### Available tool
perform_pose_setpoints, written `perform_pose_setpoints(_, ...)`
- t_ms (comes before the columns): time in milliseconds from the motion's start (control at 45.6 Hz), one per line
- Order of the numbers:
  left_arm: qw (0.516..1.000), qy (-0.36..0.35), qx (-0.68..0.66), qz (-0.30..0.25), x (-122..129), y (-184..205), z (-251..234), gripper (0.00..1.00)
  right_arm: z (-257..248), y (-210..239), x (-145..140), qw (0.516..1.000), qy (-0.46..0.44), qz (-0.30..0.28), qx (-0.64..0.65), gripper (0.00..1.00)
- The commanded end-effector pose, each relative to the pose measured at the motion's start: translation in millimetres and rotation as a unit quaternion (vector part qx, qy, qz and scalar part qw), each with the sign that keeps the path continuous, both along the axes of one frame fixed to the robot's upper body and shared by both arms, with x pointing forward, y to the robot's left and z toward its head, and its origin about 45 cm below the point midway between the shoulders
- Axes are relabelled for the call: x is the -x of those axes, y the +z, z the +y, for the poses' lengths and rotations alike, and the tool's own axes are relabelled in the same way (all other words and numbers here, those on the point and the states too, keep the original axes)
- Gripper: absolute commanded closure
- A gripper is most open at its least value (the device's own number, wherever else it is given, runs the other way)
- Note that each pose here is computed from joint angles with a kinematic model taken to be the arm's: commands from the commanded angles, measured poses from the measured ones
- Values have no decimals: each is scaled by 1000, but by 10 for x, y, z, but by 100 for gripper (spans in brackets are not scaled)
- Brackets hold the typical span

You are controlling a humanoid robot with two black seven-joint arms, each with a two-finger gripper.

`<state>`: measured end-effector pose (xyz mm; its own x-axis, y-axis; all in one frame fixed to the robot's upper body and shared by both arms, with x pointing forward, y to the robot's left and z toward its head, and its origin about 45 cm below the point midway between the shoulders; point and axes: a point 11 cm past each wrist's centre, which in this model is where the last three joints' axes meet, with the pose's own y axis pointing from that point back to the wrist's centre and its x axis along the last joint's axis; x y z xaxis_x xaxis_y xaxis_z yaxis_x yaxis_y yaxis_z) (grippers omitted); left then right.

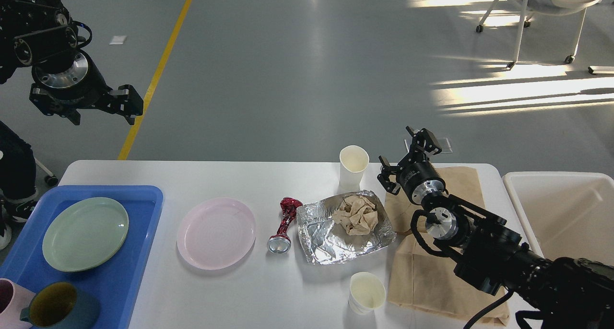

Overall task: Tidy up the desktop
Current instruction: 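Release the cup and raise the left gripper away from the table, then move the left gripper down to the rim of the pink plate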

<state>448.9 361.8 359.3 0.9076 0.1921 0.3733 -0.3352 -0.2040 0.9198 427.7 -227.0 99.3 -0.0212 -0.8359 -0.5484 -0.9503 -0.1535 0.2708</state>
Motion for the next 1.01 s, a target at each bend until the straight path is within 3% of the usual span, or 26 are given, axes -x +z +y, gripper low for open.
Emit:
perform_pose_setpoints(0,1000,-3,5,3,0,-17,-37,4,0,0,0,1000,0,0,0,0)
perform_pose_setpoints(153,1000,-9,6,7,-10,-61,-96,4,-7,-8,4,1000,-1,1,1,0)
perform_pose_setpoints(307,997,-45,7,60,45,-564,-458,4,0,1,0,1000,0,0,0,0)
perform_pose_setpoints(679,990,-86,20,109,198,-1344,-929,4,0,1,0,1000,0,0,0,0)
perform_pose_setpoints(986,997,-48,37,44,215,-1892,-764,4,0,1,0,1000,0,0,0,0)
